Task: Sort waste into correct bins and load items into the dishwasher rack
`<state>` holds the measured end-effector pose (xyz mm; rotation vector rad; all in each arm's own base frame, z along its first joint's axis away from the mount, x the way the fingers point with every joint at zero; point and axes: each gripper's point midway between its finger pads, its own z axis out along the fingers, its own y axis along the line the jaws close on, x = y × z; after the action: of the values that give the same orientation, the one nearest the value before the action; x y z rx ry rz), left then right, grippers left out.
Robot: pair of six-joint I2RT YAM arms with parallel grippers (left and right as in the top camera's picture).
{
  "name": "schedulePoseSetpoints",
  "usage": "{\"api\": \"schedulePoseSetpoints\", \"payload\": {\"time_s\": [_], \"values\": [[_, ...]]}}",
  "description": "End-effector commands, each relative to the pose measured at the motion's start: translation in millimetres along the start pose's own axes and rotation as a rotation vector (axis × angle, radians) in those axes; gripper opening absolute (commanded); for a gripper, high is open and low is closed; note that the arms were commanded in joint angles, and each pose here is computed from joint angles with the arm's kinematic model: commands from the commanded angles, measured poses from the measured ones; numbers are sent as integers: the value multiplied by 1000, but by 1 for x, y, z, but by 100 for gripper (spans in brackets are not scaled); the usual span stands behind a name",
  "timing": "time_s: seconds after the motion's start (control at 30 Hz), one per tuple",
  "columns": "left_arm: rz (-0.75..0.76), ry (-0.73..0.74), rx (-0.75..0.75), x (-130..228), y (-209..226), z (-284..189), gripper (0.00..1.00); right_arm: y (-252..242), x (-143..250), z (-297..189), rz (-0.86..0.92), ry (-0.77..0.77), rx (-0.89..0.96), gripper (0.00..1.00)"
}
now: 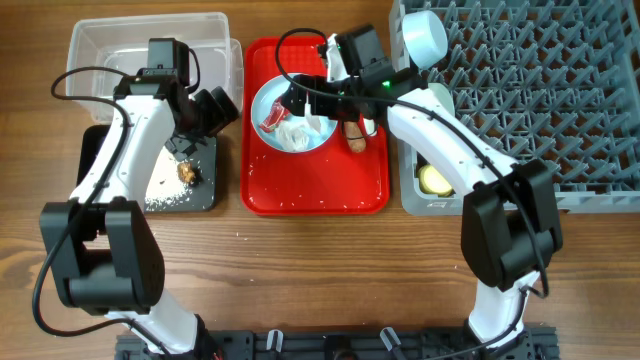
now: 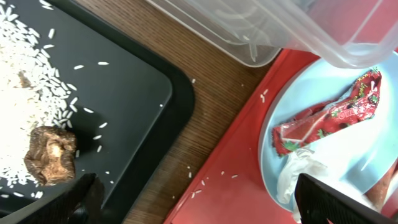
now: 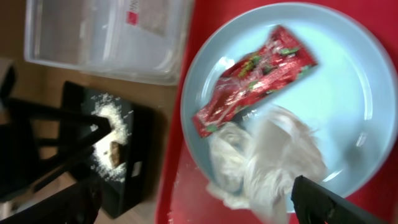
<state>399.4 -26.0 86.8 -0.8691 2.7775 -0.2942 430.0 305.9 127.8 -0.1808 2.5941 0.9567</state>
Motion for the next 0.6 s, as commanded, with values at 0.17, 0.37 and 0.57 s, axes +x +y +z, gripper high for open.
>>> {"api": "schedulePoseSetpoints", "payload": {"time_s": [0.17, 0.37, 0.57], "values": [[14, 19, 29, 8, -14, 0, 100, 43, -11, -16, -156, 9, -300, 100], [105, 18, 62, 28, -45, 6, 100, 42, -11, -17, -148, 10, -304, 100], [169, 56, 153, 53, -71, 19, 99, 49, -16, -23, -160, 3, -364, 100]]}}
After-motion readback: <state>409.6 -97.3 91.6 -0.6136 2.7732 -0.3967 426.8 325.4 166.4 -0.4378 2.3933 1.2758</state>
